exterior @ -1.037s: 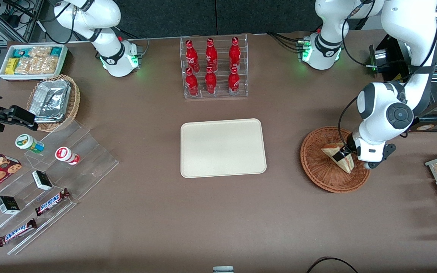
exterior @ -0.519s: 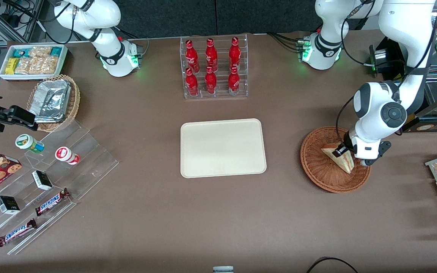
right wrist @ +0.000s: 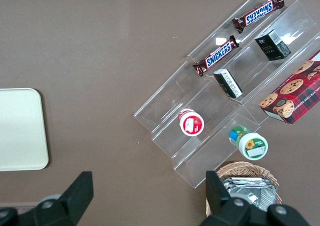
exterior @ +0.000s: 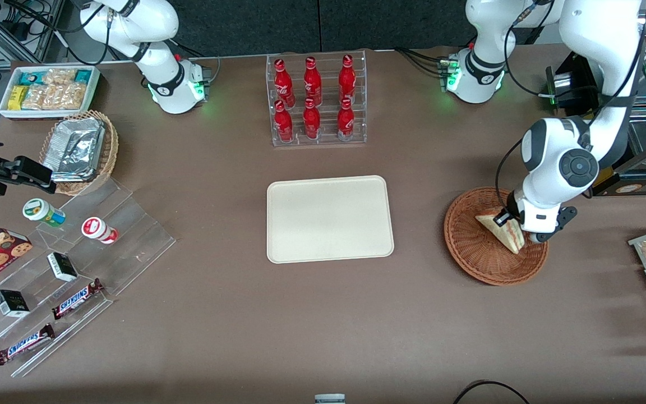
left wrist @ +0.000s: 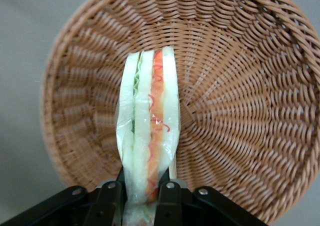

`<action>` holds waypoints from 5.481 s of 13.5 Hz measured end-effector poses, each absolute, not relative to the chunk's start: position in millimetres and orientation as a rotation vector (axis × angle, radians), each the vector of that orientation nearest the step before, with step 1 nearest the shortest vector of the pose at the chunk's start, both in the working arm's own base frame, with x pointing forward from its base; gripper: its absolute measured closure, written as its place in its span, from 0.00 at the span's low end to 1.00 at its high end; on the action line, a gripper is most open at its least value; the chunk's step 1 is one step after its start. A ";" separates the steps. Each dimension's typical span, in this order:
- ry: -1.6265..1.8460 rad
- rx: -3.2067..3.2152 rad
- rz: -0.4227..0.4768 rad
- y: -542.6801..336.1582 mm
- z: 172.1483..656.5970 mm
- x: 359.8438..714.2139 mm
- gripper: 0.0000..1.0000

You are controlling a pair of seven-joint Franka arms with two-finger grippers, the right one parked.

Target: Place sandwich from basket to tray

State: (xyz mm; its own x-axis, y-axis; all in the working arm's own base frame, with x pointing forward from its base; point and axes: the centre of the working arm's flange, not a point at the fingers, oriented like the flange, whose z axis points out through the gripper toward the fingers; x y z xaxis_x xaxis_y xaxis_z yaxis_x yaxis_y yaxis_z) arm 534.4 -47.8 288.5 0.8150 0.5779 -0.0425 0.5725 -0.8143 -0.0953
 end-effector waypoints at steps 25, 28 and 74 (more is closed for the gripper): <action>-0.116 -3.130 0.154 -490.9 258.5 457.9 0.85; -0.121 -3.122 0.144 -493.0 246.0 464.5 0.85; 0.030 -3.122 0.345 -76.2 569.4 563.9 0.00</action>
